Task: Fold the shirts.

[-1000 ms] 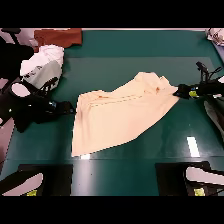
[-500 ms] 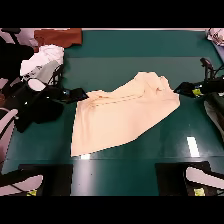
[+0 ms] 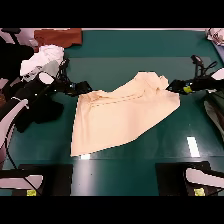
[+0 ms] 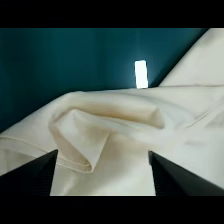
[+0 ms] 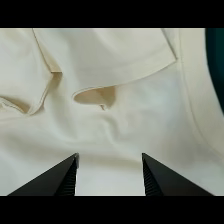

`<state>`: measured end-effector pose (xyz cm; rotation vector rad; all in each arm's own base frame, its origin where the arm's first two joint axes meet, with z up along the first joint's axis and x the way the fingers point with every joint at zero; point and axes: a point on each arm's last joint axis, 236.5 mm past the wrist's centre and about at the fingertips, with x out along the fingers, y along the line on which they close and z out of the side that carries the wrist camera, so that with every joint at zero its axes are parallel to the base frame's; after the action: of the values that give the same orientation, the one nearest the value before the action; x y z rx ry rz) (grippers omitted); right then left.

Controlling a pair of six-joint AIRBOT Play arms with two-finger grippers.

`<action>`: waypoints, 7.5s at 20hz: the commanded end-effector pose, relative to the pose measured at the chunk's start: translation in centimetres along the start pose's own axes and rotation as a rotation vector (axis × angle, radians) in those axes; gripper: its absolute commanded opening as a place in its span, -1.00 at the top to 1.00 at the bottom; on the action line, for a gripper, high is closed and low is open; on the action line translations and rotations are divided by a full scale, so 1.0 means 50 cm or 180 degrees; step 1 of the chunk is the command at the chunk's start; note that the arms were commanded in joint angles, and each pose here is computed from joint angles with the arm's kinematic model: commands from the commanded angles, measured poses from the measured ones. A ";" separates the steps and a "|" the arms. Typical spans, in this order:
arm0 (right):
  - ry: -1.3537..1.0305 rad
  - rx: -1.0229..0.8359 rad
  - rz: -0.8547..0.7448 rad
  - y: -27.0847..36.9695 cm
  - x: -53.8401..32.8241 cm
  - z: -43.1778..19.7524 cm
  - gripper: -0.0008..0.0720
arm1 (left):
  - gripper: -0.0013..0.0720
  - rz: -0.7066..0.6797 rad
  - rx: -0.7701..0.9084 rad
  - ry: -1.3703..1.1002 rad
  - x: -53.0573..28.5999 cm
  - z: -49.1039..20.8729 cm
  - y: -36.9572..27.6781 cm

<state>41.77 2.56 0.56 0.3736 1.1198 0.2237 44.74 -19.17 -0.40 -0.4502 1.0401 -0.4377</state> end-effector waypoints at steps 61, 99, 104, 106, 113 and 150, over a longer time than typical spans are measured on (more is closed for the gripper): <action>-0.0305 -0.0116 0.1126 0.350 0.121 0.053 0.93 | -0.78 -0.0120 0.0292 0.0963 -0.164 -0.263 -0.046; 0.0021 0.0169 0.0788 0.242 0.155 0.089 -0.39 | -0.79 -0.0043 0.0088 0.1134 -0.189 -0.334 -0.030; 0.0237 0.0022 0.0846 0.291 0.215 0.057 0.14 | -0.79 0.0038 -0.0177 0.0919 -0.192 -0.372 -0.006; 0.0173 -0.0039 0.0878 0.306 0.209 0.078 0.60 | -0.80 -0.0023 -0.0282 0.0943 -0.195 -0.399 -0.011; 0.0089 -0.0372 0.0714 0.281 0.151 0.135 0.93 | -1.00 -0.0315 -0.0102 0.1579 -0.229 -0.501 -0.041; 0.0431 -0.0352 0.0768 0.268 0.134 0.090 0.93 | 0.90 -0.0291 -0.0193 0.0009 -0.089 -0.339 -0.084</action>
<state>49.45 16.34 2.08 0.4022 1.1673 0.5163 24.82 -22.43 -3.78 -0.5453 1.1130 -0.4999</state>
